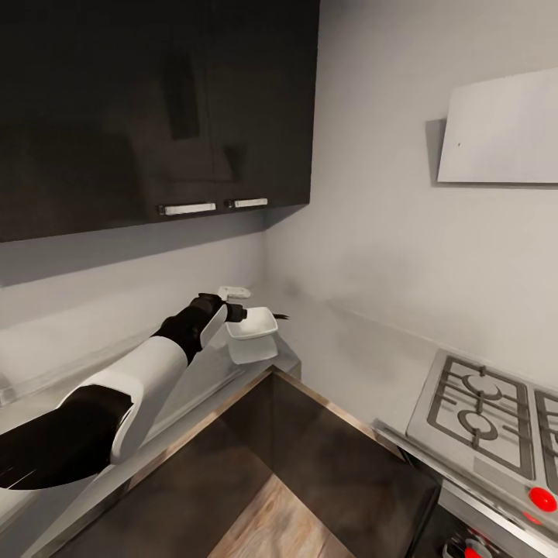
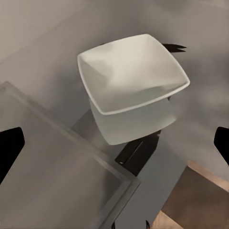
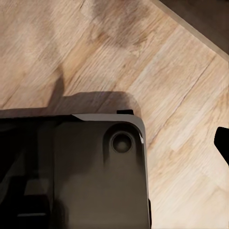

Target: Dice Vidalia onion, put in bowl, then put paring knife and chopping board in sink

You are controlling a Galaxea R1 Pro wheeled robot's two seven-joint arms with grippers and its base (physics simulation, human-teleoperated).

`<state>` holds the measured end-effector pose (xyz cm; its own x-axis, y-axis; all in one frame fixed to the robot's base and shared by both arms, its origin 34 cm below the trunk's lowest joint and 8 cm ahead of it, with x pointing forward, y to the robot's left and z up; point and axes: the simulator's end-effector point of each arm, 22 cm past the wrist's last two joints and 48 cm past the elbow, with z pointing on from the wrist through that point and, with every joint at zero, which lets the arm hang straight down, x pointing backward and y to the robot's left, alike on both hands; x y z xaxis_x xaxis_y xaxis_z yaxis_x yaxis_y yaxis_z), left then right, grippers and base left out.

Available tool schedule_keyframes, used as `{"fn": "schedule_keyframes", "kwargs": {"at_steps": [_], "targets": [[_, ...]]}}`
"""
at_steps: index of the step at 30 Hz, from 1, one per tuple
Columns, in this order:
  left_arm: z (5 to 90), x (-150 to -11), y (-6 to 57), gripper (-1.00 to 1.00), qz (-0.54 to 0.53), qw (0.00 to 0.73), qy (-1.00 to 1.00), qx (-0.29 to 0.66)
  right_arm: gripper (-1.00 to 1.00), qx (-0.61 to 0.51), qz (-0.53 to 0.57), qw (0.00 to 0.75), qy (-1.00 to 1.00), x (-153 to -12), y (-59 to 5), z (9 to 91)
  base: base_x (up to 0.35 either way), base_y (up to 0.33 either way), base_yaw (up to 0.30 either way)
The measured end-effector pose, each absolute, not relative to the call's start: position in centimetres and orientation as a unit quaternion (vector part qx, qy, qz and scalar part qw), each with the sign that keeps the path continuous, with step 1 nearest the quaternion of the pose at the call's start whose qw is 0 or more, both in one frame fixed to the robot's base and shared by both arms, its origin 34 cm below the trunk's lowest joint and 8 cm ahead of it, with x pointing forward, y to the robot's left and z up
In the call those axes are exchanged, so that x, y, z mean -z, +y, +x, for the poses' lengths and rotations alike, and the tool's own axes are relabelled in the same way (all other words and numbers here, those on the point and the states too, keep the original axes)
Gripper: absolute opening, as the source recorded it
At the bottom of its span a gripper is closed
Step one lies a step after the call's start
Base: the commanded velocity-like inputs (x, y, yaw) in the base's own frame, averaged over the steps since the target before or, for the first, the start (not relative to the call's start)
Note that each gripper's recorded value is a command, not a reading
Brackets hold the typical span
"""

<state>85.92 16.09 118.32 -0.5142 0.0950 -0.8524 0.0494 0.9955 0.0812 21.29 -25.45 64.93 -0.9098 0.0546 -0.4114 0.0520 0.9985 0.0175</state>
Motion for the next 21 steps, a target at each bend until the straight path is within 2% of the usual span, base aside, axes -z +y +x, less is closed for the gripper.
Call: {"fn": "schedule_keyframes", "kwargs": {"at_steps": [6,8,9,13,17,21], "targets": [[85.9,-118.4,16.0,1.0,0.042,0.492,0.869,-0.023,1.0,-0.009,0.028,0.219,0.975,-65.2,-24.9,22.0,0.0,0.0,0.0],[85.9,-118.4,16.0,1.0,0.042,0.492,0.869,-0.023,1.0,-0.005,0.026,0.243,0.97,-65.9,-25.2,23.6,0.0,0.0,0.0],[85.9,-118.5,16.0,1.0,0.041,0.492,0.869,-0.023,1.0,0.001,0.02,0.29,0.957,-67.3,-25.7,26.7,0.0,0.0,0.0],[86.0,-118.5,16.0,1.0,0.041,0.493,0.869,-0.022,1.0,0.01,0.012,0.4,0.917,-71.4,-25.6,32.4,0.0,0.0,0.0],[86.0,-118.5,16.0,1.0,0.041,0.493,0.869,-0.022,1.0,0.001,0.014,0.486,0.874,-75.0,-23.1,35.1,0.0,0.0,0.0],[85.9,-118.5,16.0,1.0,0.041,0.493,0.869,-0.022,1.0,-0.004,0.019,0.547,0.837,-77.8,-21.3,33.4,0.0,0.0,0.0]]}}
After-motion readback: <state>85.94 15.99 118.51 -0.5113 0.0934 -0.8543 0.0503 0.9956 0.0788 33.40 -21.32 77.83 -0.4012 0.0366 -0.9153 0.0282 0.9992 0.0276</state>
